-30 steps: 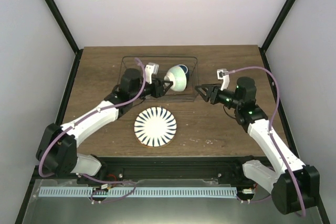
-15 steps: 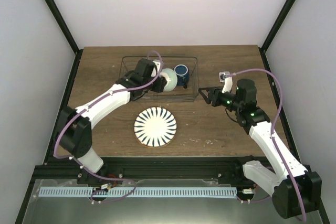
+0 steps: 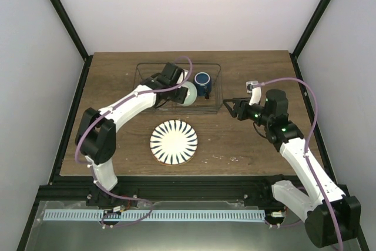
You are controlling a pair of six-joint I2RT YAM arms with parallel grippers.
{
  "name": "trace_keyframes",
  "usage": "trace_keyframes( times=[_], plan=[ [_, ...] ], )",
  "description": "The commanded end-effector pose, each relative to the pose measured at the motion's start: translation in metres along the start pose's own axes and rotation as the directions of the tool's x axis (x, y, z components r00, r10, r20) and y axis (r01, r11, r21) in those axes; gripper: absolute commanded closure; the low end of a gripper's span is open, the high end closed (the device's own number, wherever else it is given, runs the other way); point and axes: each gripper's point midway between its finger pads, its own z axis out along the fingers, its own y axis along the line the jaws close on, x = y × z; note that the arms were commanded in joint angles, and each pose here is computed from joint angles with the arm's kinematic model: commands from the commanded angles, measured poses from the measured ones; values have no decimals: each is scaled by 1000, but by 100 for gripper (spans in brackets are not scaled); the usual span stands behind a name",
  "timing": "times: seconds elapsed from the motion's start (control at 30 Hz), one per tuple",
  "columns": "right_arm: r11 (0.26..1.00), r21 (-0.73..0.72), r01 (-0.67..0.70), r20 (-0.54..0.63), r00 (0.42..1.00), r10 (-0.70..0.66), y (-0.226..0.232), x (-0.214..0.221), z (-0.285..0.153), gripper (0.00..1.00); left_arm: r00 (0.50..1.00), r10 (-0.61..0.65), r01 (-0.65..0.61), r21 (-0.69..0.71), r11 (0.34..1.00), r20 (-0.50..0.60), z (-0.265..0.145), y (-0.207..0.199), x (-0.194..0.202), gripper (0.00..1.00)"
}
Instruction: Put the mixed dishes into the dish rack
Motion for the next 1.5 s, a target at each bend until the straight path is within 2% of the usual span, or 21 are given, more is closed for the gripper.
trace_keyframes(
  times=[0.0, 0.27, 0.73, 1.0, 1.17, 1.47],
  plan=[
    [1000, 12, 15, 18, 1000, -15, 1, -6, -5, 44, 998, 53, -53, 0, 999, -20, 6, -9, -8, 93],
    [1000, 18, 13, 11, 1000, -14, -2, -3, -5, 44, 988, 122, -123, -4, 992, -95, 26, -17, -2, 93],
    [1000, 21, -3, -12, 1000, 4, -7, 1, 1, 44, 970, 199, -195, 42, 980, -140, 54, -43, -7, 91],
    [1000, 22, -5, -18, 1000, 5, -7, 2, 0, 44, 958, 222, -213, 67, 975, -184, 70, -53, 5, 84],
    [1000, 19, -13, -23, 1000, 14, -8, 3, 2, 44, 956, 231, -220, 82, 972, -179, 69, -58, 5, 67],
    [1000, 12, -19, -29, 999, 20, -7, 4, 4, 44, 959, 222, -203, 119, 972, -175, 63, -65, 4, 52]
  ],
)
